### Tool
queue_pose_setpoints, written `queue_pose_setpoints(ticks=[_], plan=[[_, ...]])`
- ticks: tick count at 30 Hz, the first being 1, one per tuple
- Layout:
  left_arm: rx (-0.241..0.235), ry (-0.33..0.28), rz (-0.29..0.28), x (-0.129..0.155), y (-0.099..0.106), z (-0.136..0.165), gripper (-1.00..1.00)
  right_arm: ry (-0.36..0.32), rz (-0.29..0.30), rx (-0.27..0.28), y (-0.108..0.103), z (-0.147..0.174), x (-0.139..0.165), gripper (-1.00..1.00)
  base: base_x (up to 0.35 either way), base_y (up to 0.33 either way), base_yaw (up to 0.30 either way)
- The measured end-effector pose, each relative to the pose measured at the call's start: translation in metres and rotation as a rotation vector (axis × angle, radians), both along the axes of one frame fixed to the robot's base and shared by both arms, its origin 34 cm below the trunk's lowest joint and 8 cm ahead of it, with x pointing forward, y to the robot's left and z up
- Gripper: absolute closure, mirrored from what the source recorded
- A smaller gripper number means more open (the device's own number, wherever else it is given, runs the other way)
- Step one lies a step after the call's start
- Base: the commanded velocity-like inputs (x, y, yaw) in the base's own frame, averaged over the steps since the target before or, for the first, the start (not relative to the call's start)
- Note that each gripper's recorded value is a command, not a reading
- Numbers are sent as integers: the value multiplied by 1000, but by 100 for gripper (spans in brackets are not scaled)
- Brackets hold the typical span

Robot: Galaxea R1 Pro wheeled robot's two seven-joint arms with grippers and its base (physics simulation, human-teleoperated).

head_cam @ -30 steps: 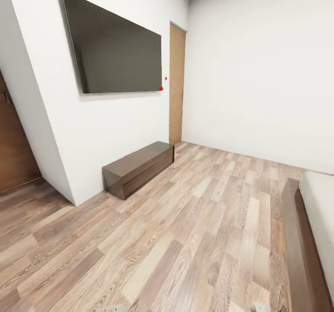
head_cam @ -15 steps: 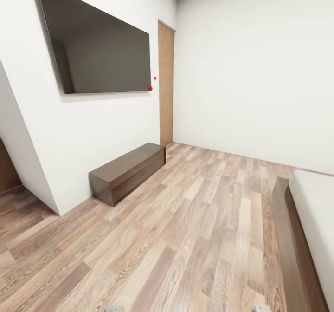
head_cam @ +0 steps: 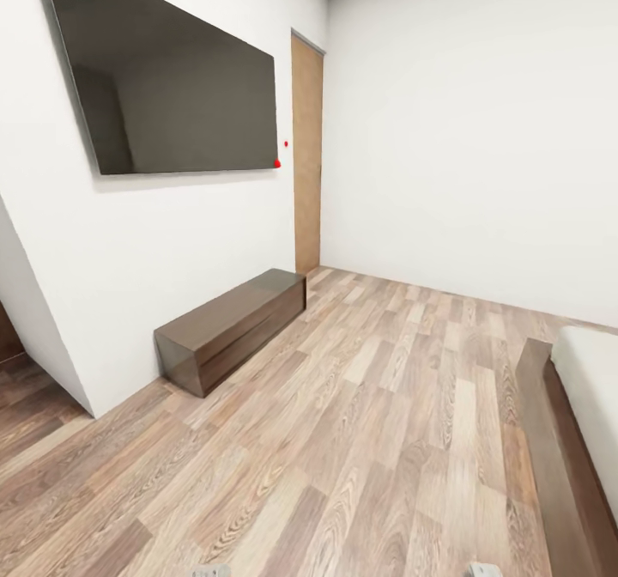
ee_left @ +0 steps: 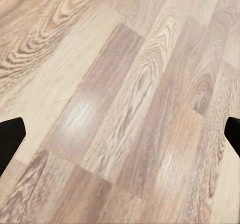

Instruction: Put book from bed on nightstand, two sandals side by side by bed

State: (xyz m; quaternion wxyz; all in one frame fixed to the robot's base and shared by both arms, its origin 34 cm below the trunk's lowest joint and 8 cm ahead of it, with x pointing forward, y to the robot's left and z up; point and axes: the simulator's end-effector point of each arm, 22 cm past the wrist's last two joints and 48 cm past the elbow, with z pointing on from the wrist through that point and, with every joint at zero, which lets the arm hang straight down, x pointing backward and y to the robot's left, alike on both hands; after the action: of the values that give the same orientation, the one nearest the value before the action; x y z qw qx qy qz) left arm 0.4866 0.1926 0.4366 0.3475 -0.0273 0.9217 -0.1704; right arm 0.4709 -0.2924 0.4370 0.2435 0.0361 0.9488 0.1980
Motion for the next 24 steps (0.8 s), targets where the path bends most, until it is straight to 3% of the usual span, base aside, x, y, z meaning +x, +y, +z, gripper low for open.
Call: queue_pose_setpoints(ticks=[24], plan=[[1, 0, 1, 0, 0, 0, -100, -1, 0, -1, -1, 0, 0, -100, 332, 0, -15]])
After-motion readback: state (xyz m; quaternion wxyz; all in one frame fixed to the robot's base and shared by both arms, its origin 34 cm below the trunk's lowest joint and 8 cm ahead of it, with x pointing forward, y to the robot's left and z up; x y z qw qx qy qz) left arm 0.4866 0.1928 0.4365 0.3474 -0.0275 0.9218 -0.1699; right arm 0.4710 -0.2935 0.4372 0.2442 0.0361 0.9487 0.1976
